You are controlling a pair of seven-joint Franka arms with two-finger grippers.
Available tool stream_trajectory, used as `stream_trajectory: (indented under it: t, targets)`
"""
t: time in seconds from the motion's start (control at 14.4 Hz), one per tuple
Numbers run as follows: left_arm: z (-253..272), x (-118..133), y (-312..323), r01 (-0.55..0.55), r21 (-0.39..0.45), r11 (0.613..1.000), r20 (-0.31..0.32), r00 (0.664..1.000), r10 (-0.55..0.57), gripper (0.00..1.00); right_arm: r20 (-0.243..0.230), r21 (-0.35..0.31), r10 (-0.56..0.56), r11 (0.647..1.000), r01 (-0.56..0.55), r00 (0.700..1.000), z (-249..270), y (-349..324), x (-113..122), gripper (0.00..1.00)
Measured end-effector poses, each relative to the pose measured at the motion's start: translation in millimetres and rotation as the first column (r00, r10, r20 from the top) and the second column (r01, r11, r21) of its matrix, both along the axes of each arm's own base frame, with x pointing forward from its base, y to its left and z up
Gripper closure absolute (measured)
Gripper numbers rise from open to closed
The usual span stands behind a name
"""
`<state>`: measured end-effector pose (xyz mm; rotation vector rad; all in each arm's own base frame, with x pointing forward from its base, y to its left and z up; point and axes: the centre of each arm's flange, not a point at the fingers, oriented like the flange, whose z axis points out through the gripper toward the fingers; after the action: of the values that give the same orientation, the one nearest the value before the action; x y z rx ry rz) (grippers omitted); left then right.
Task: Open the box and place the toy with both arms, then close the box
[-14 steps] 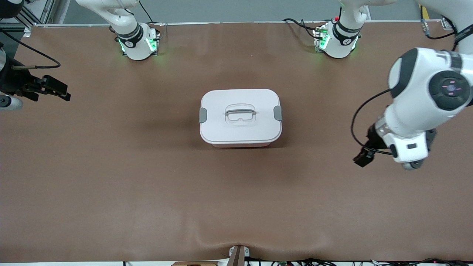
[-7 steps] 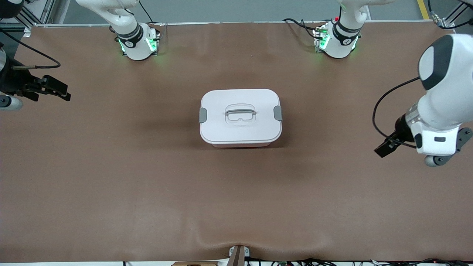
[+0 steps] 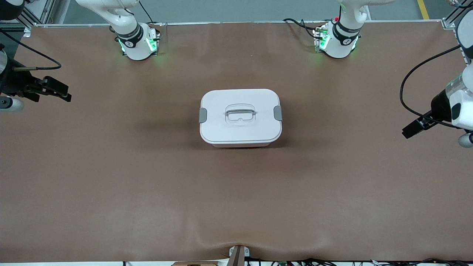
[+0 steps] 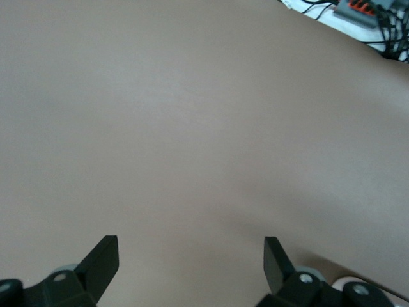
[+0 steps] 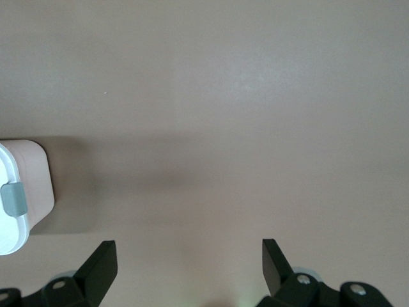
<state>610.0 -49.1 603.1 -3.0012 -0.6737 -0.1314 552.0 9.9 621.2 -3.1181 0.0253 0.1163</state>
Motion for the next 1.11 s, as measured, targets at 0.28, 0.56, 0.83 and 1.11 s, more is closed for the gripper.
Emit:
stream_trajectory:
  t: [0.28,0.56,0.83,1.11]
  targets:
    - [21.0,-20.1,26.7,0.036,-0.098,0.995,-0.04,0.998,-0.04,0.0,-0.001,0.0,0.0,1.0,0.0,1.0,-0.5,0.0,0.3,0.0]
    - [36.3,-41.1,52.7,0.118,-0.128,0.985,-0.082,0.988,-0.129,0.0,-0.001,0.0,0.0,1.0,0.0,1.0,-0.6,0.0,0.4,0.0]
    - [53.1,-63.5,39.0,0.147,-0.133,0.98,-0.113,0.98,-0.162,0.0,-0.001,0.001,0.0,1.0,0.0,1.0,-0.6,0.1,0.4,0.0]
    - [61.0,-75.0,38.1,0.229,-0.135,0.964,-0.107,0.964,-0.244,0.0,-0.001,0.001,0.0,1.0,0.0,1.0,-0.6,0.1,0.4,0.0]
